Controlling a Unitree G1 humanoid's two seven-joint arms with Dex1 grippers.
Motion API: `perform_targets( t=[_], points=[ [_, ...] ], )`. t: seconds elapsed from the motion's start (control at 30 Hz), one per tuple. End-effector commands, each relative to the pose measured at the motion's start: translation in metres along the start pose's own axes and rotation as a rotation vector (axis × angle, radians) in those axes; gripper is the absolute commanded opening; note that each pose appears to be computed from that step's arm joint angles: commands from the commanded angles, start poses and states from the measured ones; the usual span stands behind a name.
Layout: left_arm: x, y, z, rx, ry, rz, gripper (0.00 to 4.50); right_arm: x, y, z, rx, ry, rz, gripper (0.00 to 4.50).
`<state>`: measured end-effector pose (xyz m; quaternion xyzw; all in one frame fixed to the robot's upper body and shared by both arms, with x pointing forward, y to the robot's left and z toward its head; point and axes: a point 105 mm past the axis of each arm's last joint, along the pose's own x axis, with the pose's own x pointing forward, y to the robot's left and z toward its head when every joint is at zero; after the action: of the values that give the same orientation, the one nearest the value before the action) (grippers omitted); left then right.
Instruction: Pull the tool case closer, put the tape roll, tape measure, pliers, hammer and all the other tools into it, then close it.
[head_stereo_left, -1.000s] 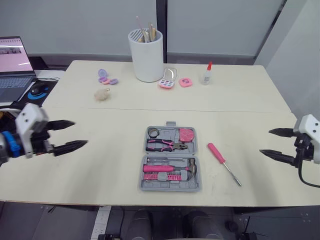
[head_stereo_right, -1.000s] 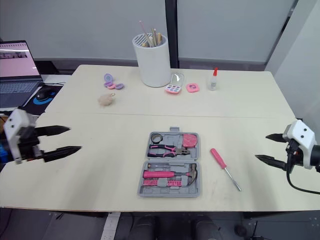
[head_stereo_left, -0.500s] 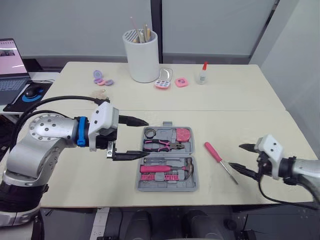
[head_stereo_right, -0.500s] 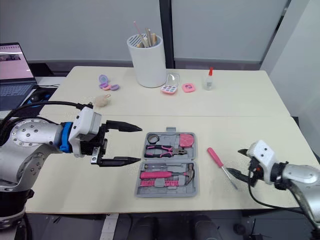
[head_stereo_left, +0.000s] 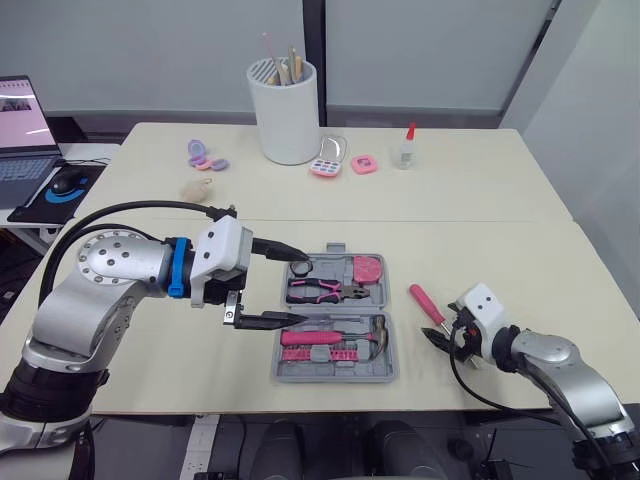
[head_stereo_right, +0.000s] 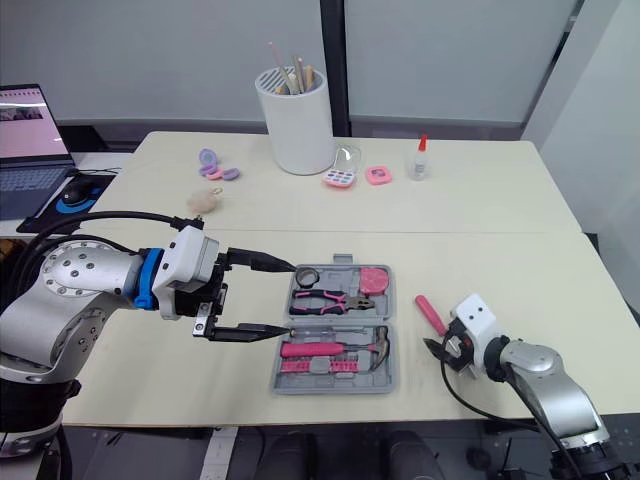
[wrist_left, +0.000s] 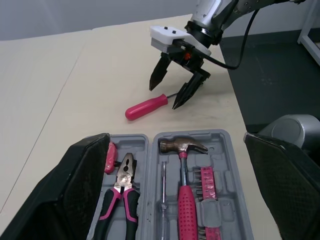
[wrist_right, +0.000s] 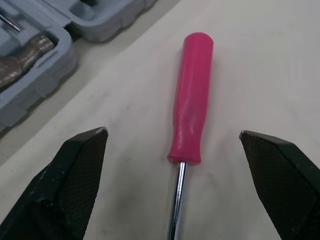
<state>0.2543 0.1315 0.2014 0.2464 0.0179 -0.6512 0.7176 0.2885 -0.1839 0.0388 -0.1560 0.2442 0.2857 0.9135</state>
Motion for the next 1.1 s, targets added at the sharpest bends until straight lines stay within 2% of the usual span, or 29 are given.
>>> perform_targets(
  t=[0.03, 0.3, 0.4, 0.53, 0.83, 1.1],
  points=[
    [0.000, 0.000, 0.007, 0.045, 0.003, 0.002, 4.47, 0.006, -0.005, 0.005, -0.016, 0.007, -0.050, 4.50],
    [0.002, -0.001, 0.005, 0.040, 0.004, 0.000, 4.47, 0.010, -0.006, 0.002, -0.013, 0.029, -0.056, 4.50],
    [0.003, -0.002, 0.005, 0.039, 0.002, 0.000, 4.50, 0.009, -0.002, -0.001, -0.020, 0.043, -0.050, 3.87],
    [0.003, -0.001, 0.005, 0.037, 0.003, 0.005, 4.50, 0.008, 0.003, -0.003, -0.019, 0.046, -0.047, 2.59],
    [0.006, -0.002, 0.003, 0.038, 0.002, 0.006, 4.50, 0.009, 0.005, -0.006, -0.021, 0.048, -0.060, 0.75],
    [0.005, -0.001, 0.004, 0.044, -0.007, 0.011, 4.50, 0.002, 0.004, 0.005, -0.095, 0.045, -0.039, 0.71]
  ],
)
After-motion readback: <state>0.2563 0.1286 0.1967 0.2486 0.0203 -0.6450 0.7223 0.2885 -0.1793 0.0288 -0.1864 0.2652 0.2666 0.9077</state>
